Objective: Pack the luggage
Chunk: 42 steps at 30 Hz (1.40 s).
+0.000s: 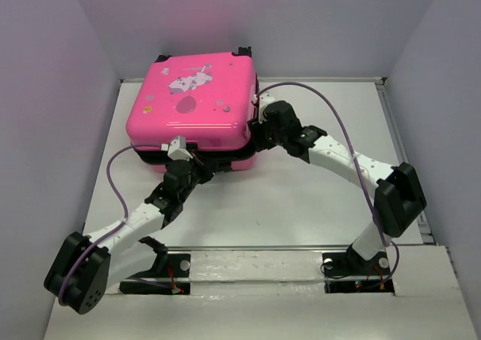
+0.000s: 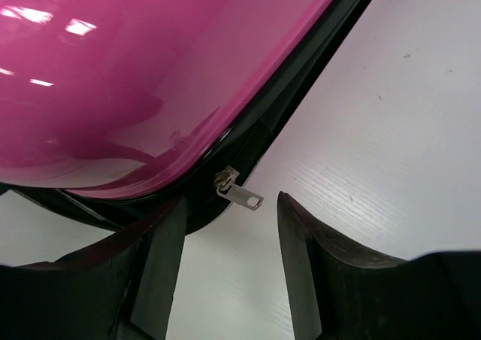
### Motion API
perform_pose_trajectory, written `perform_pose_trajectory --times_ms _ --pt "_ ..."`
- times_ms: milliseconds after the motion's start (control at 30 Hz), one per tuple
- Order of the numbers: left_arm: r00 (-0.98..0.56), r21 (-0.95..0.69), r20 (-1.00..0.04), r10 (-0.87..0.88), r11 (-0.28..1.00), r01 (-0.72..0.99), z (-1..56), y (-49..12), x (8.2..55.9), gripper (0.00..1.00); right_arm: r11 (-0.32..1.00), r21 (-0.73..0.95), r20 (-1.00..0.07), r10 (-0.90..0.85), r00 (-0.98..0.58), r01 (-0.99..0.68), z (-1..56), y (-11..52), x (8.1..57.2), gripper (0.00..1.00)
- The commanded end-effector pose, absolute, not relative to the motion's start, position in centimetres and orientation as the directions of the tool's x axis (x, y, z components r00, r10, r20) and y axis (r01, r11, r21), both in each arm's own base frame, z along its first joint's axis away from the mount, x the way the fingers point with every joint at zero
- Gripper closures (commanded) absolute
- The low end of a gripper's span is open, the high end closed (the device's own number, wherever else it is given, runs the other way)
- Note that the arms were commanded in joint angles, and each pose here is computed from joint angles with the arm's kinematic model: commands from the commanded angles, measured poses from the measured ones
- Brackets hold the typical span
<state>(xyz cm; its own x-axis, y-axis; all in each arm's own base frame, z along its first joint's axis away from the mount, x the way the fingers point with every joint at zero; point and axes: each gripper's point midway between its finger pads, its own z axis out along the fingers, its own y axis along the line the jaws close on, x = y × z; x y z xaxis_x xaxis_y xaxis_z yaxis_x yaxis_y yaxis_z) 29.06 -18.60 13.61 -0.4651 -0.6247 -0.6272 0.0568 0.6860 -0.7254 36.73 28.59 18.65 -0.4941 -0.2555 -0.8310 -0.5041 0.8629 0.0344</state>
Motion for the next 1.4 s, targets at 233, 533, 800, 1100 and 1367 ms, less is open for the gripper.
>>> perform_pose_trajectory --times_ms 233,533,800,1100,1367 --pt "-0.443 -0.704 -0.664 -0.602 0.703 0.1 13.9 -18.5 28.8 0.94 0.67 0.135 -0.845 -0.307 -0.439 -0.73 19.4 28.7 36.9 0.56" --pt "-0.423 -0.66 -0.697 -0.579 0.749 0.061 13.2 -16.9 28.8 0.94 0.411 0.237 -0.869 -0.316 -0.382 -0.88 20.0 29.4 35.5 0.37" --pt "-0.433 -0.659 -0.694 -0.575 0.75 0.06 12.8 -16.9 28.5 0.94 0.333 0.291 -0.849 -0.342 -0.403 -0.897 18.4 30.6 35.4 0.37" --pt "-0.429 -0.668 -0.69 -0.584 0.742 0.064 13.2 -16.9 28.5 0.94 0.328 0.319 -0.826 -0.364 -0.431 -0.889 17.2 31.0 36.1 0.39" --pt "-0.427 -0.669 -0.69 -0.585 0.741 0.066 13.4 -16.9 28.5 0.94 0.315 0.362 -0.796 -0.386 -0.467 -0.877 16.1 31.6 35.8 0.43"
